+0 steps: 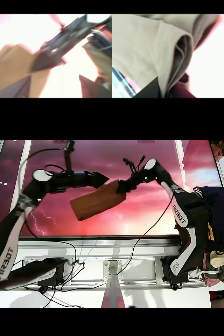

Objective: Fold the clothes and pants, and hang the long-sleeved shirts on hangers.

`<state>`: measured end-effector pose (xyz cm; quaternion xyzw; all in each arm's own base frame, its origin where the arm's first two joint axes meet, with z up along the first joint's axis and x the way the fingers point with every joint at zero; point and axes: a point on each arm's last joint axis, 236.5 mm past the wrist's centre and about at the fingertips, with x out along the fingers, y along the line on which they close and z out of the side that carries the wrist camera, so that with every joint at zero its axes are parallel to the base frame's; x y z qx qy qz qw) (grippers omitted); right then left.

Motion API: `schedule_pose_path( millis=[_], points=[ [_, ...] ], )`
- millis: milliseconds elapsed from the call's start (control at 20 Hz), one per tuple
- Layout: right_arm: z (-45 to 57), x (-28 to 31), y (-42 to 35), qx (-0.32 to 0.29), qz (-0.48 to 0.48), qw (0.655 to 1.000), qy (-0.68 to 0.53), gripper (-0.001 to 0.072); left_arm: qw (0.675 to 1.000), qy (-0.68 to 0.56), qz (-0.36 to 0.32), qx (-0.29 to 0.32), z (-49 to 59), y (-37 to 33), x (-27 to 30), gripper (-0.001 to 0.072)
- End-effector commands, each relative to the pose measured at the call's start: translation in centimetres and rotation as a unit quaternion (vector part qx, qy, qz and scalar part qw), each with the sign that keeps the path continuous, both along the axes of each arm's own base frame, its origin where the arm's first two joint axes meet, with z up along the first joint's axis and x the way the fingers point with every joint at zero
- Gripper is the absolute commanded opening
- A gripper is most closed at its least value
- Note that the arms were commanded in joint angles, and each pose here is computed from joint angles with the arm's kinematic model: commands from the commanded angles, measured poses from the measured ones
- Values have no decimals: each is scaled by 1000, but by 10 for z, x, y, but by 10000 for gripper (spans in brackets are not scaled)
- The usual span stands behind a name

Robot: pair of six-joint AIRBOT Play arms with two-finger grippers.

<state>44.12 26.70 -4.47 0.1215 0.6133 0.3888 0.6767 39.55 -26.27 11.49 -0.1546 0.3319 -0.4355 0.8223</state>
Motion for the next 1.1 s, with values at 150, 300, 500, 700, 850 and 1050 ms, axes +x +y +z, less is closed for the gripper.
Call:
schedule_pose_path(
  millis=[150, 300, 500, 700, 850, 1050],
  points=[
    [170, 50, -146, -111, -129, 970, -173, 15, 971, -101, 117, 185, 41, 142, 1, 14],
    [246, 30, -264, -193, -255, 919, -232, 15, 936, -152, 176, 264, 71, 203, -11, 14],
    [300, -66, -408, -280, -477, 814, -176, 15, 900, -189, 218, 327, 96, 245, -27, 15],
    [322, -169, -488, -251, -708, 656, -76, 15, 898, -194, 220, 327, 100, 245, -30, 15],
    [317, -223, -505, -252, -756, 604, -15, 15, 899, -194, 220, 327, 100, 245, -30, 15],
    [319, -258, -517, -222, -823, 522, 20, 107, 899, -194, 220, 327, 100, 245, -30, 15]
  ],
)
